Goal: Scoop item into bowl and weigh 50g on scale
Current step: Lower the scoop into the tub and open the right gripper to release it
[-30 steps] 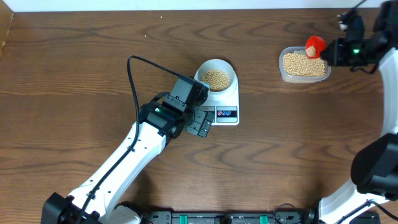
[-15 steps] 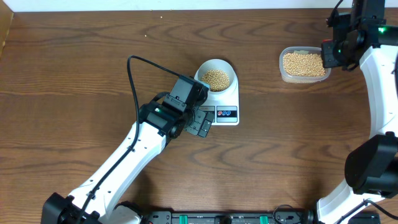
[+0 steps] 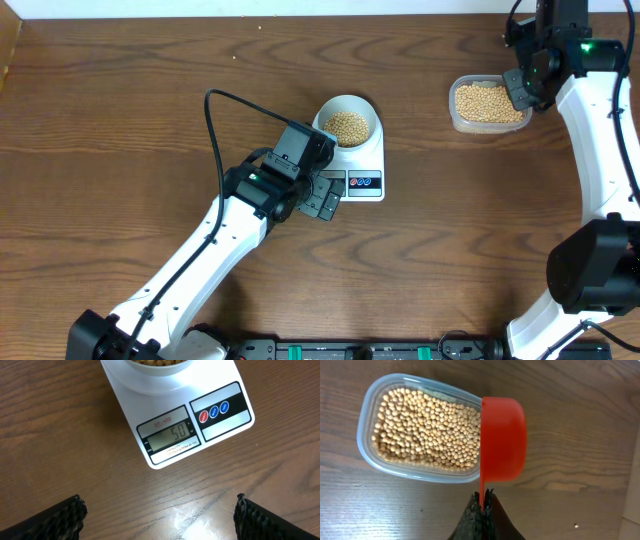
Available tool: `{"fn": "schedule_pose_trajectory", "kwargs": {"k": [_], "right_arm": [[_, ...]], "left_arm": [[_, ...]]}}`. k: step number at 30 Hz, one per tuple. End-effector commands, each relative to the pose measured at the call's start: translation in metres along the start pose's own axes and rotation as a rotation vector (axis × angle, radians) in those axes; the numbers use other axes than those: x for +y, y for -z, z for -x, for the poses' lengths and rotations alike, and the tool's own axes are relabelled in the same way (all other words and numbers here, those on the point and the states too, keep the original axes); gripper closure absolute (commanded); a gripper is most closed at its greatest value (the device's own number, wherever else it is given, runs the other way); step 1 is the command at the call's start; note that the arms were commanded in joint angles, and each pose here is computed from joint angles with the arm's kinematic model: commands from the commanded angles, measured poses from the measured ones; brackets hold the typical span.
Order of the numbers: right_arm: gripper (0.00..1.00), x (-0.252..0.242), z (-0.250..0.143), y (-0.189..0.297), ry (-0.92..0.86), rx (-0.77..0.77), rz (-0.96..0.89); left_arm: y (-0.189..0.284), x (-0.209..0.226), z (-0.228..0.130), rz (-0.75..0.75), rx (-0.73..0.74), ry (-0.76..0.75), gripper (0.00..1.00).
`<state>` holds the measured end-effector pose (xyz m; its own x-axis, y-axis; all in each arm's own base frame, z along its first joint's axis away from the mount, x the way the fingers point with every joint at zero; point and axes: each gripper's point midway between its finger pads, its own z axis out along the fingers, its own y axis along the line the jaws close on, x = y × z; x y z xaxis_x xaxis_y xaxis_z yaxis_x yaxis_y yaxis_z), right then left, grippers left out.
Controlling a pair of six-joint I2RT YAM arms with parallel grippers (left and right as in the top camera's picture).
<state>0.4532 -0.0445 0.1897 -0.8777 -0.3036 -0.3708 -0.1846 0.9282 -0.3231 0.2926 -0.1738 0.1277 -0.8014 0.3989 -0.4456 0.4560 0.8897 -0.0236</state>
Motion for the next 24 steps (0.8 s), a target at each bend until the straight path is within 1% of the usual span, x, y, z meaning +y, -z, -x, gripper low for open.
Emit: {"fn": "schedule_pose_trajectory", "kwargs": {"k": [1,4,5,7,9,11,13,15,17,18,22,24], "right_arm": [[0.99,0.016,0.014,0.013,-0.17,-0.073,0.142],[0.99,0.036,0.021,0.018,-0.392,-0.086,0.33],[0.99,0.039,0.021,0.017,-0.505,-0.069,0.373],[0.99,0.039,0.018,0.015,-0.649,-0.034,0.377],[0.98,0.042,0.014,0.008,-0.901,0.025,0.384],[0.96,0.046,0.01,0.001,-1.029,0.061,0.385],[0.94,0.055,-0.002,-0.01,-1.183,0.134,0.378],[0.94,0.064,-0.013,-0.017,-1.298,0.202,0.374],[0.93,0.074,-0.021,-0.026,-1.353,0.239,0.367],[0.9,0.076,-0.021,-0.028,-1.35,0.234,0.37],[0.73,0.077,-0.009,-0.03,-1.348,0.185,0.393],[0.47,0.078,0.003,-0.028,-1.344,0.15,0.438]], "left_arm": [[-0.004,0.002,-0.004,0.005,0.017,0.007,0.04],[-0.004,0.002,-0.004,0.005,0.017,0.007,0.04],[-0.004,0.002,-0.004,0.005,0.017,0.007,0.04],[-0.004,0.002,-0.004,0.005,0.017,0.007,0.04],[-0.004,0.002,-0.004,0.005,0.017,0.007,0.04],[-0.004,0.002,-0.004,0.005,0.017,0.007,0.04],[-0.004,0.002,-0.004,0.005,0.017,0.007,0.04],[-0.004,0.002,-0.004,0.005,0.017,0.007,0.04],[-0.004,0.002,-0.004,0.005,0.017,0.007,0.04],[-0.004,0.002,-0.004,0.005,0.017,0.007,0.04],[-0.004,0.002,-0.004,0.005,0.017,0.007,0.04],[-0.004,0.002,-0.004,0.005,0.017,0.007,0.04]]}}
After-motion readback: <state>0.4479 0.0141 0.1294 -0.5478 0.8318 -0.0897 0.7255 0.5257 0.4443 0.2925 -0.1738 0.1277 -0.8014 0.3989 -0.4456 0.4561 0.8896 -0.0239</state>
